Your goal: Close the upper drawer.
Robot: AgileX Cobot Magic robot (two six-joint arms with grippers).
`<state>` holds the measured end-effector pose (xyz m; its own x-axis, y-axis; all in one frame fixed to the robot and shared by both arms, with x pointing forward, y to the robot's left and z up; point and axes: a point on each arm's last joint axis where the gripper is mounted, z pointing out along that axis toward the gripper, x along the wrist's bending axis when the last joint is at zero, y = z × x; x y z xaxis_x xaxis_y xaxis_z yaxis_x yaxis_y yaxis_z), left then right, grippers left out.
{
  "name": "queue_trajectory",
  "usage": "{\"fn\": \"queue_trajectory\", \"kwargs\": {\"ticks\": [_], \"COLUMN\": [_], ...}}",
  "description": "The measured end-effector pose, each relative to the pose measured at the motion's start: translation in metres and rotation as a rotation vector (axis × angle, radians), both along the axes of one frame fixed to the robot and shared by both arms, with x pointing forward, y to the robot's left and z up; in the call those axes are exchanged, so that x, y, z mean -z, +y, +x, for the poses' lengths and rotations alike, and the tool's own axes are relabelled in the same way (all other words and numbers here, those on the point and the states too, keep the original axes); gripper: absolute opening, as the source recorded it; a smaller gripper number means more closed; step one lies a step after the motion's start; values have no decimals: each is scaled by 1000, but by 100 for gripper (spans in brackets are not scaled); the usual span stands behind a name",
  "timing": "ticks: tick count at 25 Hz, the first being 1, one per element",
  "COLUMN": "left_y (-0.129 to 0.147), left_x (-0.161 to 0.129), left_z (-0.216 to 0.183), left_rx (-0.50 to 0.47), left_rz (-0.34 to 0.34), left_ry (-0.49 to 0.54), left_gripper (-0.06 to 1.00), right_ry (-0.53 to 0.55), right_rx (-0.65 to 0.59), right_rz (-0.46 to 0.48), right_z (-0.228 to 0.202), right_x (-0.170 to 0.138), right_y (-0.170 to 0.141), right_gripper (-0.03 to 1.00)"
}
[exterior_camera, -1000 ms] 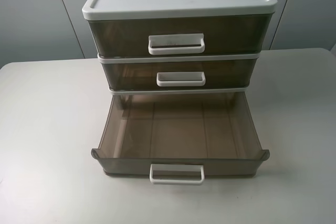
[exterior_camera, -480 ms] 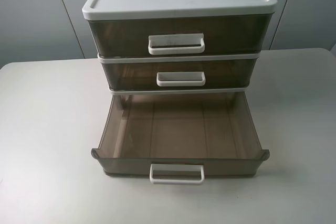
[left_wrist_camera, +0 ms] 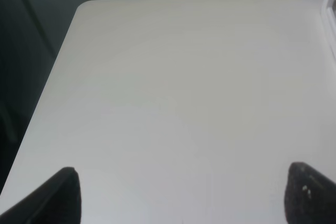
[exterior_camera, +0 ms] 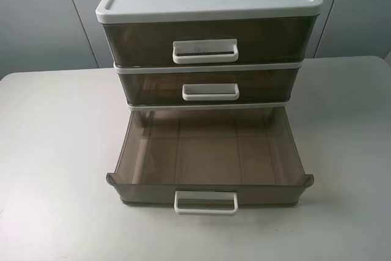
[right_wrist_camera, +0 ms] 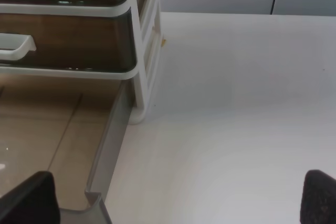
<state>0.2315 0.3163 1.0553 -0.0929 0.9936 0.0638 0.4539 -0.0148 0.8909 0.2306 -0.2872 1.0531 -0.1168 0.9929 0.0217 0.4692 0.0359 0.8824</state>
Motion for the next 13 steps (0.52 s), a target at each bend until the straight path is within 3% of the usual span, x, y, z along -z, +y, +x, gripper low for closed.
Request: {"fn": "queue_trajectory", "kwargs": {"ticks": [13], "left_y": [0], "left_x": [0], "left_z": [0], "left_rx": [0], "left_rz": [0], "left_ry": [0], "left_gripper": [74], "right_ry": [-1], "right_rx": [-3], "right_rz": [-5], "right_z": [0], "right_x": [0], "right_y": [0], "right_gripper": [70]}}
